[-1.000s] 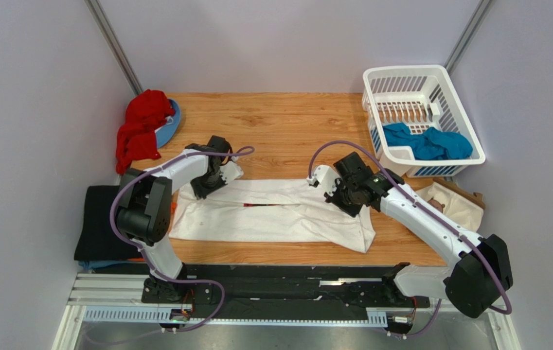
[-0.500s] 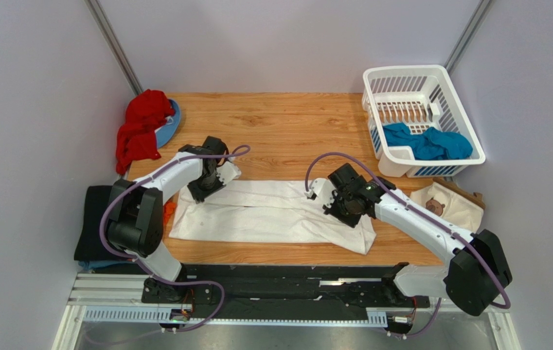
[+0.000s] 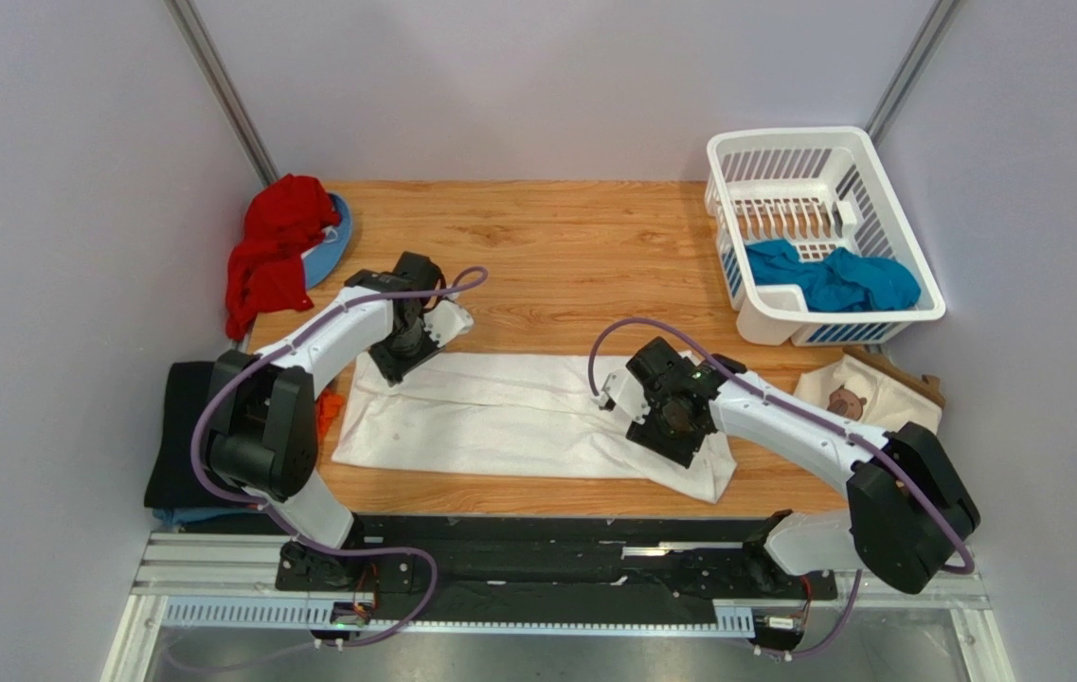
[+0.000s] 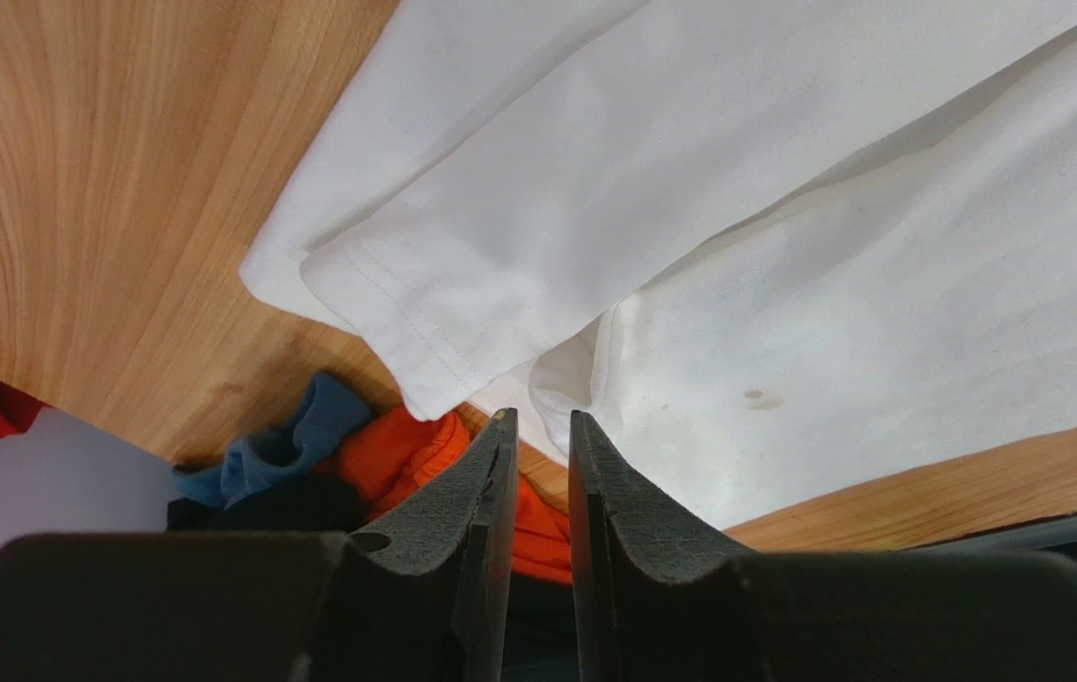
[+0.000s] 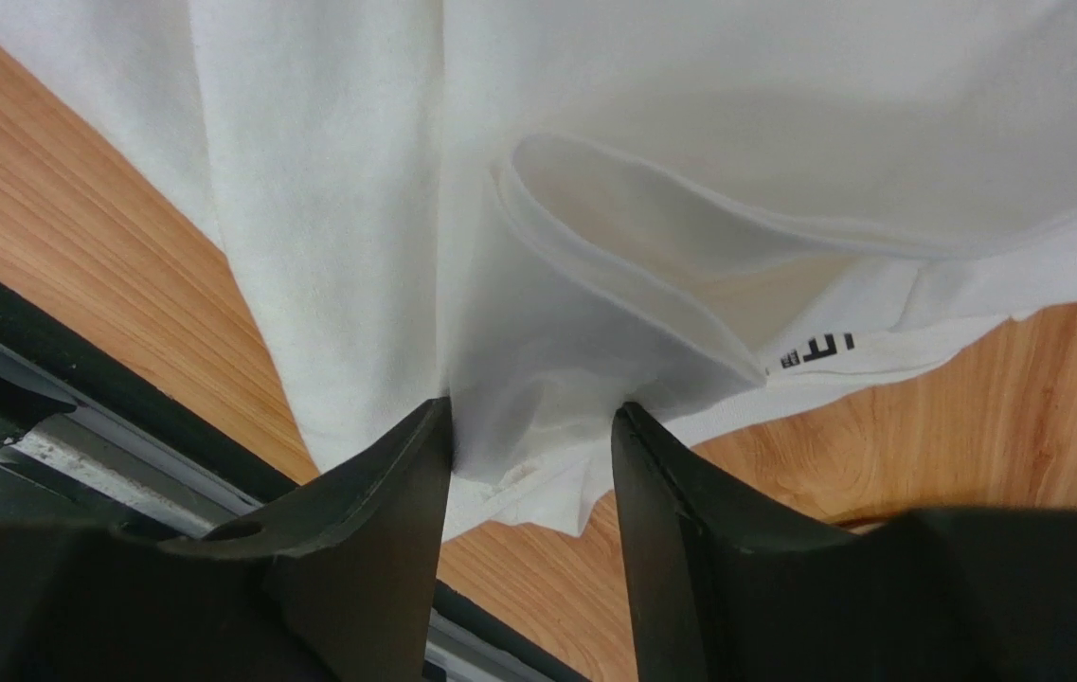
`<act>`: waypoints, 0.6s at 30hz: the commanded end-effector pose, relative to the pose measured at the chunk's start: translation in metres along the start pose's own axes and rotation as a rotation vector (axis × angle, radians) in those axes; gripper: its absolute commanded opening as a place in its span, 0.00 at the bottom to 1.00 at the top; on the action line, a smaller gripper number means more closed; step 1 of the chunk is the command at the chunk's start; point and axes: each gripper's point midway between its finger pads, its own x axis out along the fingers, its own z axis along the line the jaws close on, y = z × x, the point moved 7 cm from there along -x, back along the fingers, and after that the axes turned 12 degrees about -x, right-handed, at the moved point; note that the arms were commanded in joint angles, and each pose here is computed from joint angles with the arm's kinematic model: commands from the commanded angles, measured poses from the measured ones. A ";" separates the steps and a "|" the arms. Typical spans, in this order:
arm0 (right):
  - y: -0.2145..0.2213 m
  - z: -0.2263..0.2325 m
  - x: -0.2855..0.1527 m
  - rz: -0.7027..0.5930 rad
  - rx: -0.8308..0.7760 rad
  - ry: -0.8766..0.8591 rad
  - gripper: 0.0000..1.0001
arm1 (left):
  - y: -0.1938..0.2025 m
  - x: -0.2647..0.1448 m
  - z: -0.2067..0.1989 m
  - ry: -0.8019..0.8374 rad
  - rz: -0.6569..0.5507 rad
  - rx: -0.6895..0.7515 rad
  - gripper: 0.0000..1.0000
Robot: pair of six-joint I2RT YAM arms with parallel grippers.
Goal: Fold and stack the t-shirts
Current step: Fold the tshirt
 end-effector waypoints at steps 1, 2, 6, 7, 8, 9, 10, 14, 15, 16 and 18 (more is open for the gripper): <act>0.000 -0.005 -0.011 -0.002 -0.002 0.059 0.53 | -0.005 -0.011 -0.001 0.009 -0.037 -0.028 0.28; -0.002 -0.007 -0.015 -0.008 -0.004 0.066 0.58 | -0.004 -0.010 -0.001 0.008 -0.035 -0.028 0.28; -0.013 -0.013 -0.038 -0.064 0.010 0.095 0.60 | -0.006 -0.011 0.000 0.002 -0.041 -0.026 0.28; -0.014 -0.013 -0.043 -0.070 0.012 0.089 0.60 | -0.007 -0.011 0.001 0.001 -0.045 -0.025 0.28; -0.018 -0.015 -0.048 -0.084 0.012 0.099 0.60 | -0.009 -0.011 0.001 0.000 -0.056 -0.025 0.28; -0.023 -0.020 -0.055 -0.106 0.014 0.118 0.60 | -0.010 -0.011 0.002 -0.003 -0.065 -0.025 0.28; -0.027 -0.023 -0.060 -0.123 0.010 0.132 0.60 | -0.012 -0.011 0.003 -0.007 -0.073 -0.021 0.28; -0.038 -0.033 -0.064 -0.152 0.016 0.159 0.60 | -0.022 -0.008 0.003 0.008 -0.113 -0.021 0.28; -0.039 -0.034 -0.063 -0.151 0.017 0.166 0.60 | -0.023 -0.008 0.003 0.007 -0.121 -0.020 0.27; -0.043 -0.038 -0.060 -0.162 0.021 0.183 0.60 | -0.026 -0.006 0.004 0.007 -0.127 -0.018 0.27; -0.046 -0.041 -0.054 -0.158 0.032 0.198 0.59 | -0.029 -0.003 0.005 0.004 -0.139 -0.011 0.27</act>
